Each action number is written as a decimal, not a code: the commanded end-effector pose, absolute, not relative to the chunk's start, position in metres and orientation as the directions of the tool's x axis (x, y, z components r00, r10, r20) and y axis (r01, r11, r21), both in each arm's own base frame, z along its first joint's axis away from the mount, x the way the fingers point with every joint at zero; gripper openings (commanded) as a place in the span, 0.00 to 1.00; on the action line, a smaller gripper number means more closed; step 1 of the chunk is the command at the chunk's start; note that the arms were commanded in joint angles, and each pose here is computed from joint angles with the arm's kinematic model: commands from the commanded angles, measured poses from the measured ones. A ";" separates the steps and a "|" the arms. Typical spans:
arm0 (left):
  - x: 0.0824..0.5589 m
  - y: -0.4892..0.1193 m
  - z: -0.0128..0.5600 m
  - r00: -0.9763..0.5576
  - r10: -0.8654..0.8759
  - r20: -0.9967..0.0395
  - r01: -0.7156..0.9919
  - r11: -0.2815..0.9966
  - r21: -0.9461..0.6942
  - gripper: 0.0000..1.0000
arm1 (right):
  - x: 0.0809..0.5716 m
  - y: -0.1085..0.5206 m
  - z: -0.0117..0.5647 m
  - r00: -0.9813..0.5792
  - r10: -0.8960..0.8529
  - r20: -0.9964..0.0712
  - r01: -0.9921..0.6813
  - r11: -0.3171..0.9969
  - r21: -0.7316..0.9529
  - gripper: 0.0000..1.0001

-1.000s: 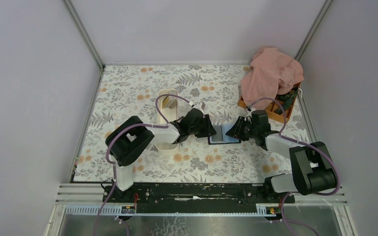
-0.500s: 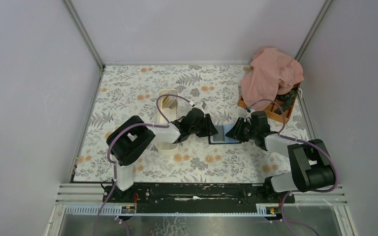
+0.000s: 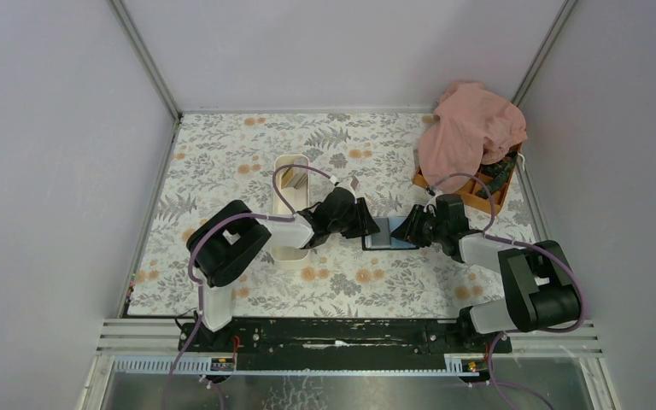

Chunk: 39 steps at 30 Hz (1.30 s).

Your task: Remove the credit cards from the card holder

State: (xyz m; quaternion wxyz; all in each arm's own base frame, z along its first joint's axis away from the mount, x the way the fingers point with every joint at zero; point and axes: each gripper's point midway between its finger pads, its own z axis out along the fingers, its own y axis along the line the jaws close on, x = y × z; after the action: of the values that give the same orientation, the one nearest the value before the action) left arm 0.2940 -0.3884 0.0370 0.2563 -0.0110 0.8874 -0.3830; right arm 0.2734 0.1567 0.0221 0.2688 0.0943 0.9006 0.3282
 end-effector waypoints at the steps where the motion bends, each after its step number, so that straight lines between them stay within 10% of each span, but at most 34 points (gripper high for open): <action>1: 0.303 -0.410 0.066 -0.846 -0.244 -0.474 0.235 0.627 -0.743 0.45 | 0.268 0.159 0.017 -0.849 0.343 -0.402 -0.005 0.756 0.655 0.33; 33: 0.303 -0.423 0.092 -0.842 -0.244 -0.482 0.276 0.572 -0.772 0.45 | 0.268 0.160 0.021 -0.835 0.363 -0.414 -0.011 0.740 0.672 0.33; 39: 0.304 -0.426 0.095 -0.840 -0.234 -0.490 0.285 0.577 -0.765 0.45 | 0.269 0.162 0.030 -0.820 0.369 -0.438 -0.041 0.725 0.687 0.52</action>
State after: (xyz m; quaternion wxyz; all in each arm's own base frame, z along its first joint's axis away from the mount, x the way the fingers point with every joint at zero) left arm 0.3023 -0.4102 0.0683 0.2676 -0.0011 0.8629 -0.4287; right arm 0.2711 0.1604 0.0256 0.2781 0.0999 0.8887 0.3505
